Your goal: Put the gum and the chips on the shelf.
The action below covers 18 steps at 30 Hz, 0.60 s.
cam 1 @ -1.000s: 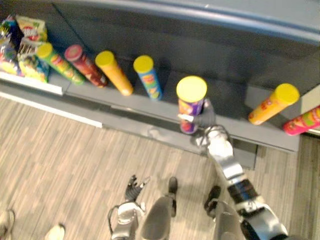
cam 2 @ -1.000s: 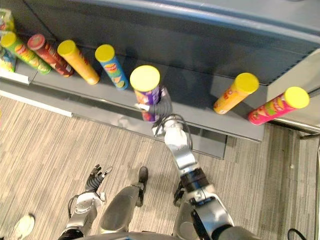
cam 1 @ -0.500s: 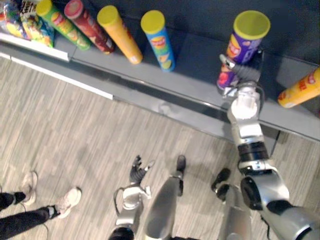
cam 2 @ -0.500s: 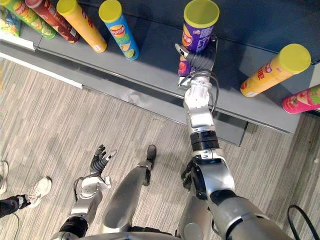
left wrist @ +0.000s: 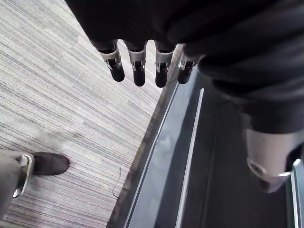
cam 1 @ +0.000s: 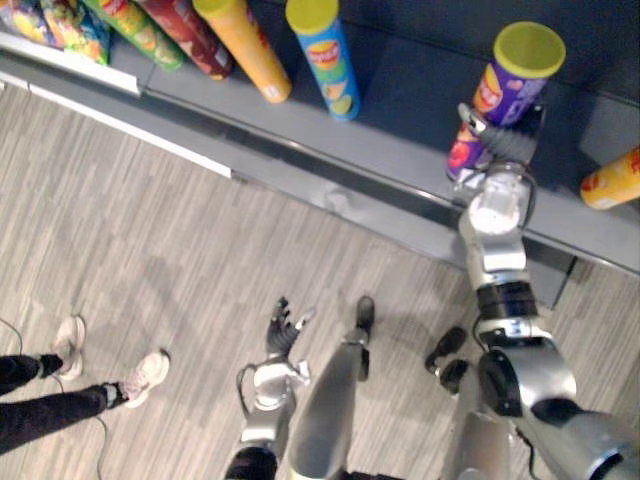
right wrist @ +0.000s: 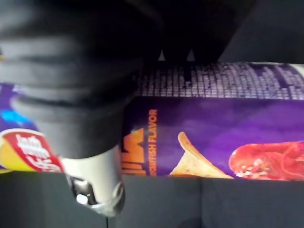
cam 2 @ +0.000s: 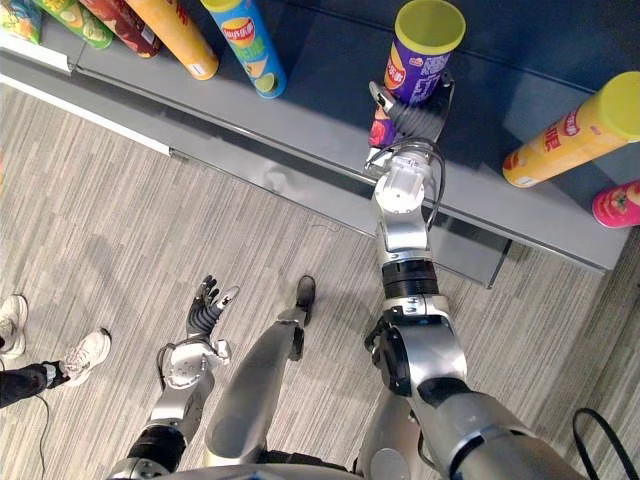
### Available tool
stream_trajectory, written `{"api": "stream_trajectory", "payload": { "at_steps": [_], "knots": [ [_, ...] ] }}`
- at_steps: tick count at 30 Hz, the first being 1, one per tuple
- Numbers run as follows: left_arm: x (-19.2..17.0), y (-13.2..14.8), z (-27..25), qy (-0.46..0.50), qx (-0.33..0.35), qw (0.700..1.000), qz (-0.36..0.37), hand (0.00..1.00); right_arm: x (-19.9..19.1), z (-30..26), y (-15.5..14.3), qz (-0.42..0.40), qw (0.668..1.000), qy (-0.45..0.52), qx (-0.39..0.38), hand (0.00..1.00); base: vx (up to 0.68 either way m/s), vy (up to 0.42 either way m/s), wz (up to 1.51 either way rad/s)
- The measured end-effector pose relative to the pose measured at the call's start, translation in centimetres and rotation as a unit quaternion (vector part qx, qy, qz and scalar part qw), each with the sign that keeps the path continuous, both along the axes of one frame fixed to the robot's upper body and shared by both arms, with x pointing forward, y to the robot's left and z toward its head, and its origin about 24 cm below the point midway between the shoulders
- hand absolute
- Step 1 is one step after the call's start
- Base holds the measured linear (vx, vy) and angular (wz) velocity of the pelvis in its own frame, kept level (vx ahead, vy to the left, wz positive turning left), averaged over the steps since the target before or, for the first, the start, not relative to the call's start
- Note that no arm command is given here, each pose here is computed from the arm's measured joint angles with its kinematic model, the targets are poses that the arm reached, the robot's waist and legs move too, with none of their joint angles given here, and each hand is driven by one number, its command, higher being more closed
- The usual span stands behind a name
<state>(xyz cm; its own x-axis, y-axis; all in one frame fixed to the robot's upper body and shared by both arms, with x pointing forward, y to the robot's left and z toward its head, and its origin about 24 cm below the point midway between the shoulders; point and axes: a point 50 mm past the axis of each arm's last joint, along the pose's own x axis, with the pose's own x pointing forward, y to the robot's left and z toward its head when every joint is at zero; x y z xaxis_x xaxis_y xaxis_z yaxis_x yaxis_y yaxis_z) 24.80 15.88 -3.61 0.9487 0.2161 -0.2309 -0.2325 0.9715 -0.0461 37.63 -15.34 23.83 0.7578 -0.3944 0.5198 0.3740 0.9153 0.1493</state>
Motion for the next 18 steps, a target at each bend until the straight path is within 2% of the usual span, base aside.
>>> {"api": "stream_trajectory", "payload": {
  "at_steps": [5, 14, 18],
  "knots": [
    [0.2, 0.0, 0.2, -0.005, -0.015, 1.000, 0.011, 0.00, 0.1, 0.3, -0.6, -0.010, 1.000, -0.002, 0.012, 1.00, 0.01, -0.030, 0.11],
    [0.7, -0.6, 1.2, -0.028, -0.027, 0.999, 0.013, 0.00, 0.2, 4.7, -0.2, -0.011, 0.998, -0.054, 0.032, 1.00, 0.02, -0.022, 0.13],
    [0.7, -1.0, 1.3, -0.030, -0.066, 0.997, 0.026, 0.00, 0.2, 4.8, -0.7, -0.016, 0.997, -0.056, 0.049, 1.00, 0.01, -0.035, 0.09]
  ]
}}
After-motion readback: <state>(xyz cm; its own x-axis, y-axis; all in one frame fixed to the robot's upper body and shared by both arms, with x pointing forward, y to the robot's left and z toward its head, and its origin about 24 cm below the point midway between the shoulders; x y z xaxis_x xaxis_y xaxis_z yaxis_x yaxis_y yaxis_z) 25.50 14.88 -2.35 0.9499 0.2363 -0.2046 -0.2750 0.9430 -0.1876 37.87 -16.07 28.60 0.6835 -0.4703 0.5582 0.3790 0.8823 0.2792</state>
